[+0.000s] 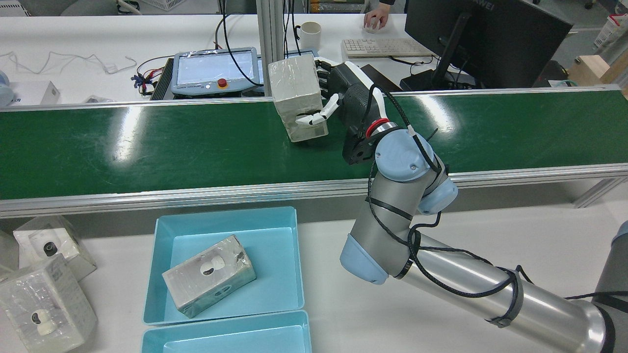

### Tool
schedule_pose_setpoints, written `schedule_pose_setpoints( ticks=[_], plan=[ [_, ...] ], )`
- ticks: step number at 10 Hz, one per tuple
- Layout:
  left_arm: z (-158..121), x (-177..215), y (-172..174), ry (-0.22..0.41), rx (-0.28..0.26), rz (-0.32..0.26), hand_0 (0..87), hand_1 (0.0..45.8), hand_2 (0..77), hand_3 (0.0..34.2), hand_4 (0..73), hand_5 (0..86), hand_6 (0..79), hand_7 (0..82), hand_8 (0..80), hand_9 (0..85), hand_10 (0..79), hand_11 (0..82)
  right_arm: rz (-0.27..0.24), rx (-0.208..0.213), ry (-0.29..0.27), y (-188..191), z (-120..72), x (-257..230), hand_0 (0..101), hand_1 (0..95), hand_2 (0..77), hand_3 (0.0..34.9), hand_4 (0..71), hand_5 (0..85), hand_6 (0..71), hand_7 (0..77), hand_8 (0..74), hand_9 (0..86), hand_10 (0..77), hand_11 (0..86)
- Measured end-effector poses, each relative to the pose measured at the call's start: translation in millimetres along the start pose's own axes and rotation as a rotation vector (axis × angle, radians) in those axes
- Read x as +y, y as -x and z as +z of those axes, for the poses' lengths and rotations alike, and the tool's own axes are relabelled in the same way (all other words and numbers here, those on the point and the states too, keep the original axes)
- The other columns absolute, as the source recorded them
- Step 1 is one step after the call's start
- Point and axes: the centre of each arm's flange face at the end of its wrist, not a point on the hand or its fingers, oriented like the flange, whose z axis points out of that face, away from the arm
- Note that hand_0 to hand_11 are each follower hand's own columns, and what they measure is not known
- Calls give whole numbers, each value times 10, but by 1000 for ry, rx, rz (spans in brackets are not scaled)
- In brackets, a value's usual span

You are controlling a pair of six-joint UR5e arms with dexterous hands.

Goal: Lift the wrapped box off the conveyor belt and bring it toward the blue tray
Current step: 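Lift the box with the right hand and swing it toward the blue tray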

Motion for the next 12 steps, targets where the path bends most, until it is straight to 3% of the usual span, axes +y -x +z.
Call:
schedule_pose_setpoints(
  ticks=[2,4,7,8,12],
  plan=[
    [0,0,0,0,0,0,0,0,5,0,0,11,5,0,5,0,5,5,18,-5,28,104,-80,318,589,76,349,0,229,600,360,355,409,393,338,327],
    [0,0,0,0,0,0,0,0,5,0,0,11,5,5,5,0,5,5,47,25,61,5,-257,632,589,76,349,0,245,627,387,365,436,398,360,349],
    [0,0,0,0,0,0,0,0,5,0,0,11,5,5,5,0,5,5,114,98,121,-351,-609,1049,589,76,349,0,262,665,420,371,475,404,382,371],
    [0,0,0,0,0,0,0,0,5,0,0,11,5,5,5,0,5,5,133,126,131,-508,-711,1136,600,11,382,6,262,671,420,371,475,404,382,371],
    [0,0,0,0,0,0,0,0,5,0,0,11,5,0,5,5,5,5,201,229,157,-1023,-1157,1405,576,11,382,15,262,671,420,376,480,404,382,371]
  ],
)
